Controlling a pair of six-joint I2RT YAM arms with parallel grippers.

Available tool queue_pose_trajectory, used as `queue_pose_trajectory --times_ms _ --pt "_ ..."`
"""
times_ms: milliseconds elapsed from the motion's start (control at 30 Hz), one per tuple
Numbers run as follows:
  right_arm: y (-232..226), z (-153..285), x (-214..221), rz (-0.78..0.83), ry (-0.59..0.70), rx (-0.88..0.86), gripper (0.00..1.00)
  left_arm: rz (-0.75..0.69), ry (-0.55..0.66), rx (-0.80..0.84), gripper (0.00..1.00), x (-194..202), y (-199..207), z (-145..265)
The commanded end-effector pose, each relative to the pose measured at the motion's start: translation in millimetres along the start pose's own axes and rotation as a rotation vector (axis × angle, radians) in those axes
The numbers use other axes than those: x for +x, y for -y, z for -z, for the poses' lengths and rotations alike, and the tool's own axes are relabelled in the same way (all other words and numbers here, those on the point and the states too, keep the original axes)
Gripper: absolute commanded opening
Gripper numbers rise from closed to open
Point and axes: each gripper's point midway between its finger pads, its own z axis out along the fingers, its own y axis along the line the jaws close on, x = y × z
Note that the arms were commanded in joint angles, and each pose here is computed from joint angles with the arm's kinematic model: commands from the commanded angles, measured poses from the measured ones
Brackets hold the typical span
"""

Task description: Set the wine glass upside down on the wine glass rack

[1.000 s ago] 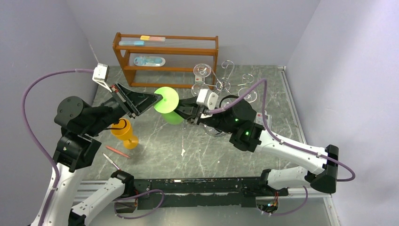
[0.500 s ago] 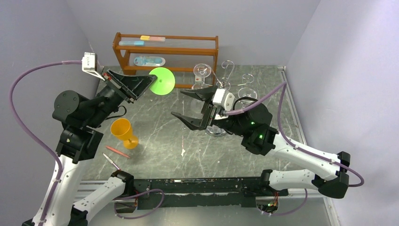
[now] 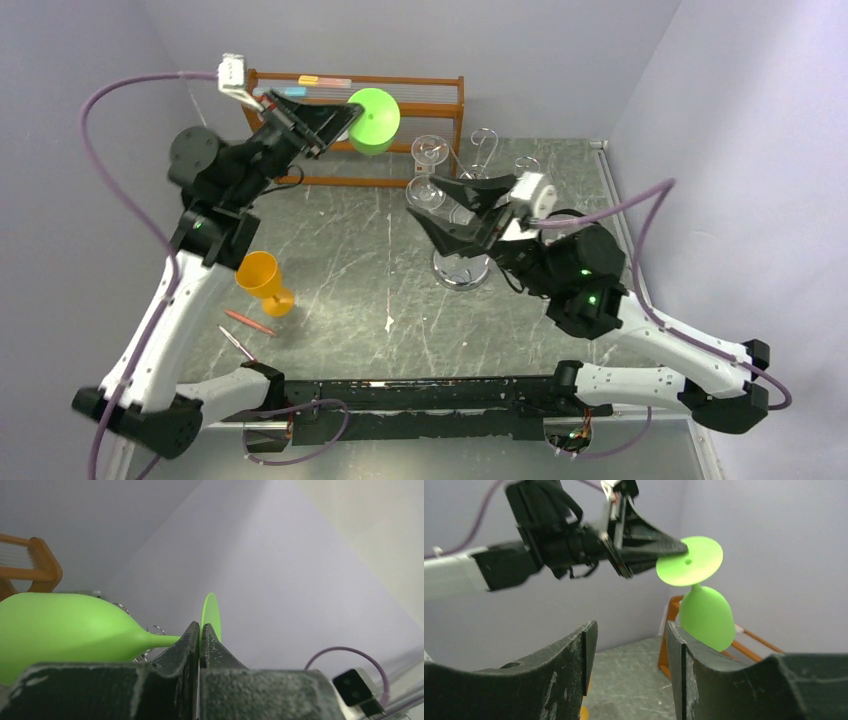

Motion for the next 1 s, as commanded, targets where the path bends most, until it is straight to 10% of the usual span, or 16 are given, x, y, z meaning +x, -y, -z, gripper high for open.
queue_pose_trajectory --times_ms 0,500,967 --pt "25 19 -23 -0.028 0.054 0.131 0.55 -0.006 0.008 0.120 0.05 -11 10 -34" --pt "28 61 -65 -0.052 0.169 0.116 0.58 -0.013 -0.091 0.204 0.05 54 -30 -159" --pt "29 73 -65 -0.080 0.172 0.121 0.59 0.084 -0.083 -0.050 0.05 84 -91 -169"
